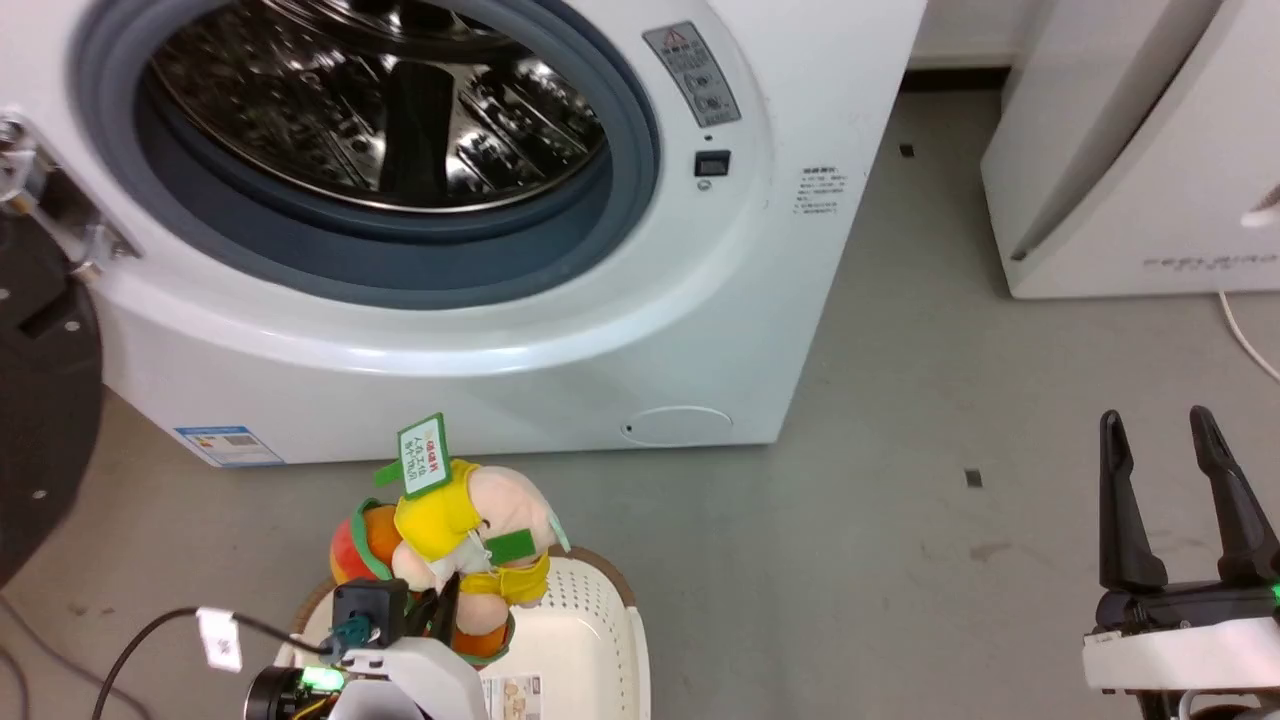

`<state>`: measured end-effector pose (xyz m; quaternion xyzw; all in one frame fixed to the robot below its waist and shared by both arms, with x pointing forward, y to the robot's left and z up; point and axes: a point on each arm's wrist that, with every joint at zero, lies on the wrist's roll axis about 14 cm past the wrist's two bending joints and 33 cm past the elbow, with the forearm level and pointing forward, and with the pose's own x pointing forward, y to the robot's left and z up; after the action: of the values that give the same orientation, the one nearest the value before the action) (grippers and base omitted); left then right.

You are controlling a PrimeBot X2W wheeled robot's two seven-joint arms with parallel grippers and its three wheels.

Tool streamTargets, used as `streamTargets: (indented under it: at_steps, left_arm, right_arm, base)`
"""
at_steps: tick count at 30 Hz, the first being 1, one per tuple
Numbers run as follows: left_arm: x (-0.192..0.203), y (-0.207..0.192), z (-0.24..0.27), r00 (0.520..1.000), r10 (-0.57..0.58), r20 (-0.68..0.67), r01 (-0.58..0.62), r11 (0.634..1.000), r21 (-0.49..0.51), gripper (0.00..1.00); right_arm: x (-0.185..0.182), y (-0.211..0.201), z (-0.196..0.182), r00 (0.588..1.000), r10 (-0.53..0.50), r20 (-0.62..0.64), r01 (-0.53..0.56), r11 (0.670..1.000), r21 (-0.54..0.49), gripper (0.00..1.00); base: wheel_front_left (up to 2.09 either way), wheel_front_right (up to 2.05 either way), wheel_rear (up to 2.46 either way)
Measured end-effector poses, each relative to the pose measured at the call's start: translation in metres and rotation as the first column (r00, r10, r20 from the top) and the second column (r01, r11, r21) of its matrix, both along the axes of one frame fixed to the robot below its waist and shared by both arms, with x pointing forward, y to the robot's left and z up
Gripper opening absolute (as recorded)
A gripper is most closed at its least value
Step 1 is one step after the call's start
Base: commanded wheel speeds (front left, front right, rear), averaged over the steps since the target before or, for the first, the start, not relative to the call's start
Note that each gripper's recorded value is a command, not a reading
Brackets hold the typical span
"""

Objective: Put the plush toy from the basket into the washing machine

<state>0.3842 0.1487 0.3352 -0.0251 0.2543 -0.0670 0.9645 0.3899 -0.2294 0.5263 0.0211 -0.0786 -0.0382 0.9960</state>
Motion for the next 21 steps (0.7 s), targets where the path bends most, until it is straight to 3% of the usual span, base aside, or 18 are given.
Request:
streamTargets:
  at_steps: [9, 21]
  left_arm:
    - [0.007, 0.000, 0.056, 0.978, 0.060, 0.201, -0.051, 0.997, -0.052, 0.00]
    - [0.058, -0.004, 0.129, 0.893, 0.026, 0.450, -0.007, 0.999, -0.044, 0.00]
  right_arm:
    - [-0.003, 0.006, 0.012, 0.999, 0.017, 0.034, -0.018, 1.000, 0.007, 1.00]
    - [-0.007, -0.004, -0.002, 1.000, -0.014, -0.006, 0.014, 1.000, 0.015, 1.00]
  base:
    - [0.00, 0.00, 0.00]
    - [0.00, 0.00, 0.00]
